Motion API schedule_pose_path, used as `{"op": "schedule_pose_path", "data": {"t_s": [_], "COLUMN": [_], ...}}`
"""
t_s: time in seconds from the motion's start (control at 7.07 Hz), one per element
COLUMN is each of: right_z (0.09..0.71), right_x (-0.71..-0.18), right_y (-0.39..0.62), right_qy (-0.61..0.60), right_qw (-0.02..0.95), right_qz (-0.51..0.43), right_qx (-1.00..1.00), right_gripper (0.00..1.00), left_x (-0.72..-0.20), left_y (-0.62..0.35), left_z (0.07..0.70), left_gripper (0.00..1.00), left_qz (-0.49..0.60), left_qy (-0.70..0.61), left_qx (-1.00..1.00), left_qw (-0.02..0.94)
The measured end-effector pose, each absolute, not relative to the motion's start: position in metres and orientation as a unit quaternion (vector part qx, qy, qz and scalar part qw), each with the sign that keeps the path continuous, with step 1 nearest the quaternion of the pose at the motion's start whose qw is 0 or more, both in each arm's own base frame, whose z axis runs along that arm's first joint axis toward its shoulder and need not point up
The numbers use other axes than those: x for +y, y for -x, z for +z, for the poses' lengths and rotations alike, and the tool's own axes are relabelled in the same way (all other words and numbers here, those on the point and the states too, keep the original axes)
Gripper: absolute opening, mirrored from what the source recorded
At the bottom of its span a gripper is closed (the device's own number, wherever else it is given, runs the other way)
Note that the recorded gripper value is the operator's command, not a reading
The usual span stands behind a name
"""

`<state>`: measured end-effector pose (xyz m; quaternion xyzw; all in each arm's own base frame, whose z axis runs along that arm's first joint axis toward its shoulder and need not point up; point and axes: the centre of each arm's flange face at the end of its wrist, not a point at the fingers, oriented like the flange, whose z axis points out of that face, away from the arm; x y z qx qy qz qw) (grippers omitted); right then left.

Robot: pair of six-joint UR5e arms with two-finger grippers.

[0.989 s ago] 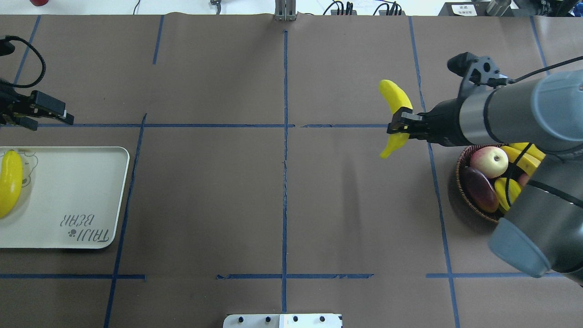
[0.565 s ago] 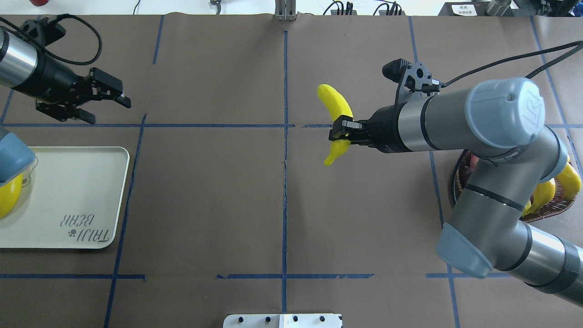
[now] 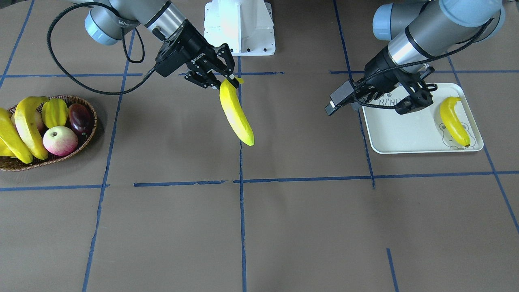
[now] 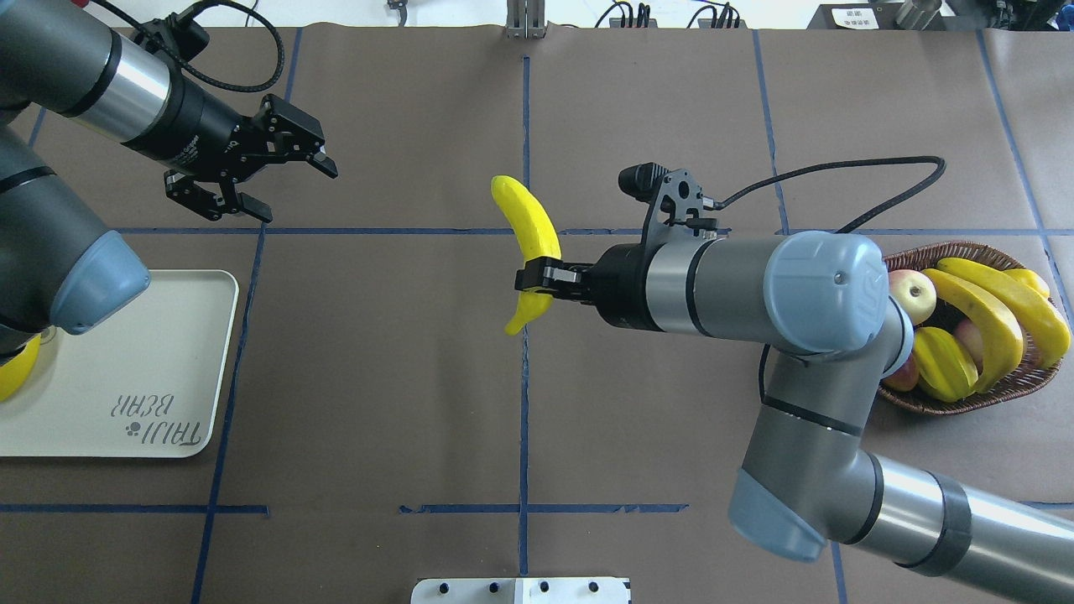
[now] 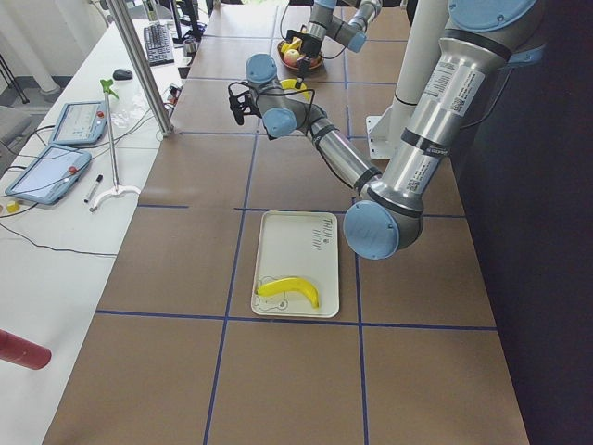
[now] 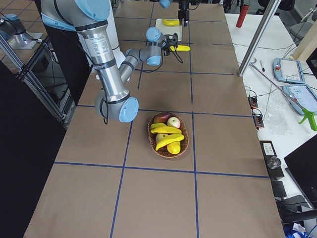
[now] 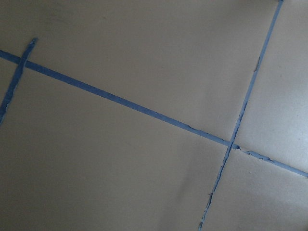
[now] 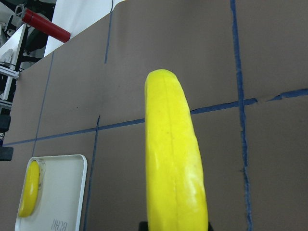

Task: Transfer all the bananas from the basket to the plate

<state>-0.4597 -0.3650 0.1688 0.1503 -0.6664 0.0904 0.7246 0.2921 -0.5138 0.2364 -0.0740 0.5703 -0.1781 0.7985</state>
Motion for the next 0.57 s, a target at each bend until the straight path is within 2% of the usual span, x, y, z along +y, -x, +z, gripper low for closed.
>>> {"op": "schedule_pose_path", "data": {"t_s": [0.57], "right_z": [0.147], "right_x": [-0.33], "right_y": [0.493], "right_qy": [-0.176], "right_qw": [0.71], "right_qz": [0.104], "right_qx": [-0.674], "right_gripper": [0.05], "left_x": [-0.526], "left_y": [-0.31], "left_z": [0.206], "left_gripper": [1.0], "left_qz": [-0.231], "left_qy": [0.111], "left_qx": [0.573], "left_qw": [0.778]}}
